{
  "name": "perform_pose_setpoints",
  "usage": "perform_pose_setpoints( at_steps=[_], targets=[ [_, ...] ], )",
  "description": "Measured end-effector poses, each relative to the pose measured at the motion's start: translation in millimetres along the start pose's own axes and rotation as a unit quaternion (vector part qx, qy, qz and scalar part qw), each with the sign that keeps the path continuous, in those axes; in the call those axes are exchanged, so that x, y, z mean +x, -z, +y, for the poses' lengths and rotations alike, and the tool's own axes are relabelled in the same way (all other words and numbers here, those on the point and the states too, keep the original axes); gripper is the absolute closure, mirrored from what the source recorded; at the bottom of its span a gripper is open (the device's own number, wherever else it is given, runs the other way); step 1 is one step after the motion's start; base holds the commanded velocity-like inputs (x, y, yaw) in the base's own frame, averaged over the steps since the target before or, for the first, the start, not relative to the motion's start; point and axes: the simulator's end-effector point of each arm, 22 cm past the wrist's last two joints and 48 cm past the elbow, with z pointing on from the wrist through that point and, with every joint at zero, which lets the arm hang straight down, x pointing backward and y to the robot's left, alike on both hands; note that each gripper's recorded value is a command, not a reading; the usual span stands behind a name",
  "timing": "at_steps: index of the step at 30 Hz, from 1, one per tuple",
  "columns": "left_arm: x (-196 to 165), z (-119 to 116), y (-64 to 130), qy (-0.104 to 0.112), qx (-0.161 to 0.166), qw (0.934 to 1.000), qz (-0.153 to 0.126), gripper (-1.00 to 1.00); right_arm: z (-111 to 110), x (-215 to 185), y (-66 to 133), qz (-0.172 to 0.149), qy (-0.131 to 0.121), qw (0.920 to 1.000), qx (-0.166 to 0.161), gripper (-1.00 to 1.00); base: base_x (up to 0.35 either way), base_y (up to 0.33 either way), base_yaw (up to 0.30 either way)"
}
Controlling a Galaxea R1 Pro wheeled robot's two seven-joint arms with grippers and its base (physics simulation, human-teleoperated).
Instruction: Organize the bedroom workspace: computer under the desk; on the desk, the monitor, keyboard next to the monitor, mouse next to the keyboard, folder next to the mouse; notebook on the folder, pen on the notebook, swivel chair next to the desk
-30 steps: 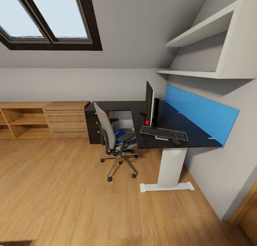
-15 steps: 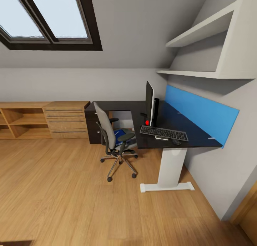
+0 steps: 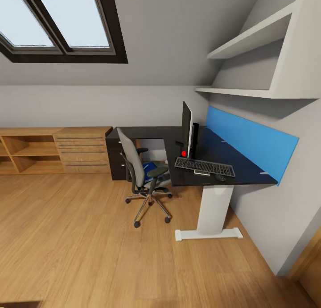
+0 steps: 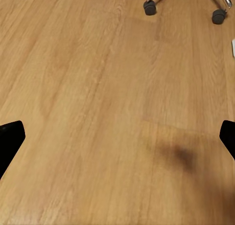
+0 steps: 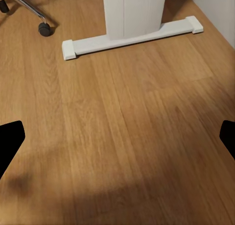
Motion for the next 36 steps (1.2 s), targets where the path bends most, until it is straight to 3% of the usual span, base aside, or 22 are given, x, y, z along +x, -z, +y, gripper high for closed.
perform_pose_setpoints(
  at_steps=[12,20,36],
  targets=[
    [7.4,0.2,-4.8,0.0,0.0,1.0,-0.001,-1.0,-0.5,8.4,-4.2,0.001,0.0,1.0,0.0,-1.0,0.0,0.0,0.0],
    [34.5,5.3,-9.4,-0.004,-0.003,0.9999,0.015,-1.0,-1.7,21.0,-11.4,0.001,-0.001,1.0,0.001,-1.0,0.0,0.0,0.0],
    [63.5,9.0,-25.0,-0.004,-0.004,0.9998,0.02,-1.0,-3.6,47.7,-25.8,0.001,-0.002,1.0,0.002,-1.0,0.0,0.0,0.0]
  ],
)
